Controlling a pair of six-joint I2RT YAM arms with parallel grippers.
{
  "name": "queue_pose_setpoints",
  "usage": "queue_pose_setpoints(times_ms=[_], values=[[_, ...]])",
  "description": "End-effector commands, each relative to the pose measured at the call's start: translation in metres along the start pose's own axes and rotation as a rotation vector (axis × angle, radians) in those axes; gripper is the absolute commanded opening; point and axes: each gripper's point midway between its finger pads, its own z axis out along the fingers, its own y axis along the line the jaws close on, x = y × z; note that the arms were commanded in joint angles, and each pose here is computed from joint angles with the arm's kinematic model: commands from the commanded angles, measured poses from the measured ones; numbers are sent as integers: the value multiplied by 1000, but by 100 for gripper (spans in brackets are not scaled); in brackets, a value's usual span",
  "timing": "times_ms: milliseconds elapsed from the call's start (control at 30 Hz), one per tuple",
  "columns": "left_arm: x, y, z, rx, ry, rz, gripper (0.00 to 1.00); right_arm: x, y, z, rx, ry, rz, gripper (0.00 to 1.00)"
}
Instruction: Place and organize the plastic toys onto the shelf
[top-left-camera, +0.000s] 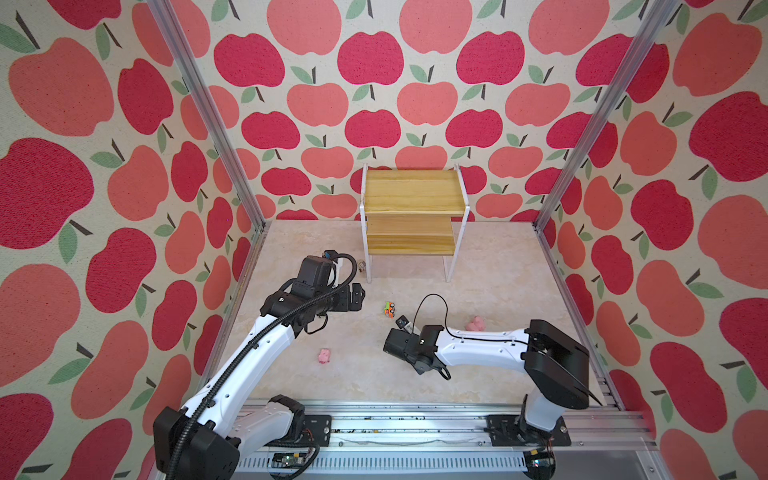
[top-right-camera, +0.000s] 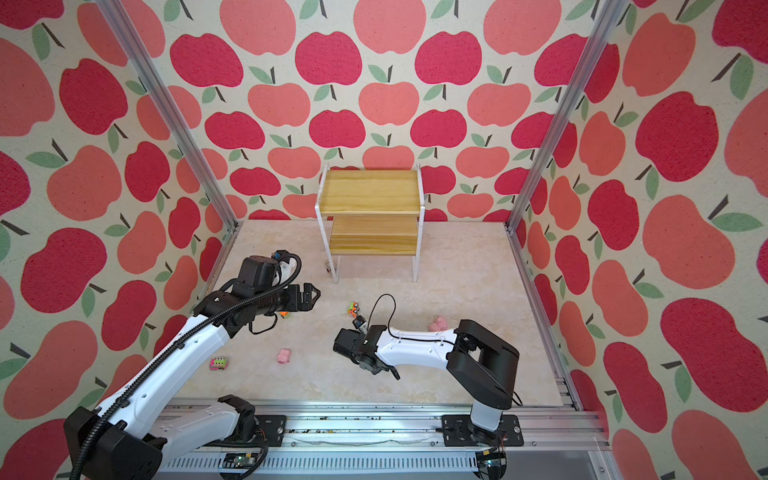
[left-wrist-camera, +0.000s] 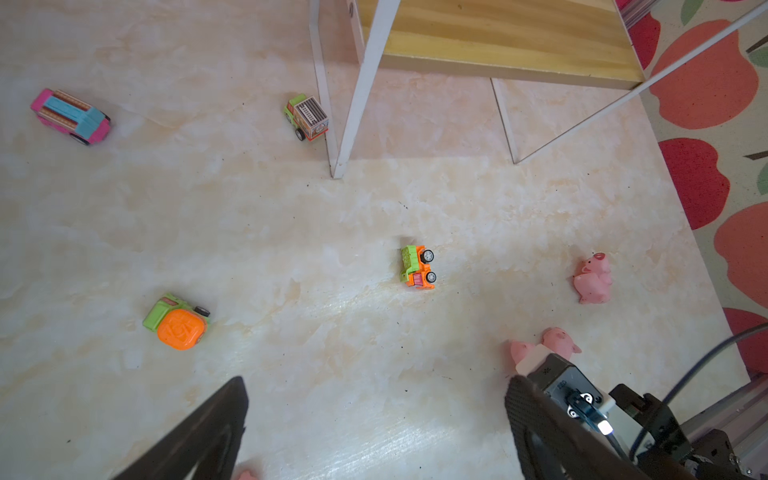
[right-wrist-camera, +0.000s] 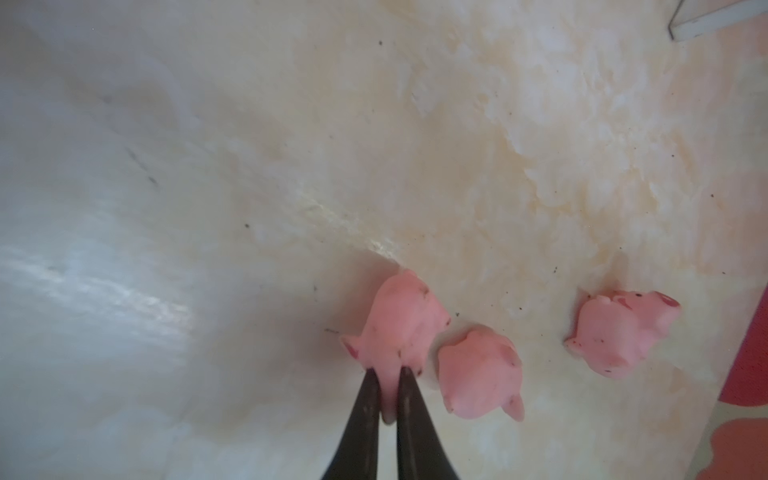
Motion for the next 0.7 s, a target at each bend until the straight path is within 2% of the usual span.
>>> queue_pose_setpoints(times_ms=[0,133,367,567,667], values=[[-2,1,-5,-16,4,75,99,-37,20,-27,-239,-168,117,11],[-1,-2,0,4,2,83,99,-55,27,-23,-459,-246,341,12],[6,-6,11,52,4,65,99,-62,20,6,-636,-340,640,14],[9,-7,13,63,3,68,99,-37,-6,32,-570,-333,809,15],[11,-7,14,68,2,68,99,-17,-23,37,-474,-305,824,21]])
